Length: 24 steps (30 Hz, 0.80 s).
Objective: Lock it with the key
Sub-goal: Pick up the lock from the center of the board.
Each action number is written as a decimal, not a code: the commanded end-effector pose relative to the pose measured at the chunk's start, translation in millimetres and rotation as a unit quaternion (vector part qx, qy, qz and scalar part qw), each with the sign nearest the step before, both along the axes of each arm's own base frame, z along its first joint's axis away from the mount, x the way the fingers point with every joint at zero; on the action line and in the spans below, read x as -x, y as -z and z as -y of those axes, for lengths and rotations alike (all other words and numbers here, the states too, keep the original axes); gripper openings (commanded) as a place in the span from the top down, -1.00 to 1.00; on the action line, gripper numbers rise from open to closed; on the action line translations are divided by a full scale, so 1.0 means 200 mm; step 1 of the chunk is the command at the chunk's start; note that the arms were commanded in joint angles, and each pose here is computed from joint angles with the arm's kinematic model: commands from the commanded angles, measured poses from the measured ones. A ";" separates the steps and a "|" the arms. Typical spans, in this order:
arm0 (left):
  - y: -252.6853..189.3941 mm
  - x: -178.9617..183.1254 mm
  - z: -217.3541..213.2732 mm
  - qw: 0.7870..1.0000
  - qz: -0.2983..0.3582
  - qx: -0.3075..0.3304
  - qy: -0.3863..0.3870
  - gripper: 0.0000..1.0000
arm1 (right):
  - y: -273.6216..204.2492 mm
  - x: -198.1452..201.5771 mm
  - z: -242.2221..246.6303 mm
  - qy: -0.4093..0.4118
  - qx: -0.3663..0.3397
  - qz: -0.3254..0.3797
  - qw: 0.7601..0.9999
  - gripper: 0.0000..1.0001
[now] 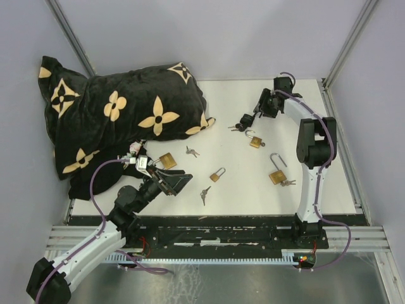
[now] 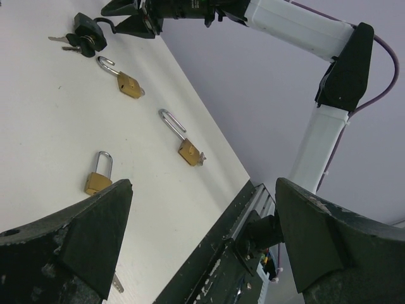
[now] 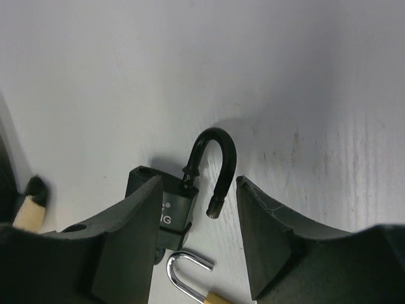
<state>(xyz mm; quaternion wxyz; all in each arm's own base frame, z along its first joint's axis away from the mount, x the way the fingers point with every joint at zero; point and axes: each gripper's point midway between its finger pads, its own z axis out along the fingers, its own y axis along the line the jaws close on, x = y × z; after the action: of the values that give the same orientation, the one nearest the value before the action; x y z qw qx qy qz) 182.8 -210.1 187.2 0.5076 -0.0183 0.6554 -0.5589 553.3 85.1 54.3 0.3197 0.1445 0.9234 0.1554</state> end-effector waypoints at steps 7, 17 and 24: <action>0.11 -0.01 -0.02 1.000 -0.024 -0.011 -0.015 -1.00 | 0.06 -0.13 0.04 0.062 -0.031 0.001 0.998 -0.06; 0.09 -0.02 -0.02 0.999 -0.025 -0.013 -0.016 -1.00 | 0.11 -0.18 0.07 0.082 -0.089 0.006 0.993 0.30; 0.08 -0.03 -0.01 0.999 -0.026 -0.011 -0.014 -1.00 | 0.07 -0.20 0.02 0.070 -0.164 0.018 0.984 0.45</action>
<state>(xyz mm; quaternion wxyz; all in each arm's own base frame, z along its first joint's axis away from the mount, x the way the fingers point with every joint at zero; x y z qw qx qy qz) 186.3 -209.3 174.5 0.4981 -0.0282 0.6741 -0.5448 580.5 74.5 28.5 0.3047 0.2488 0.8904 0.2292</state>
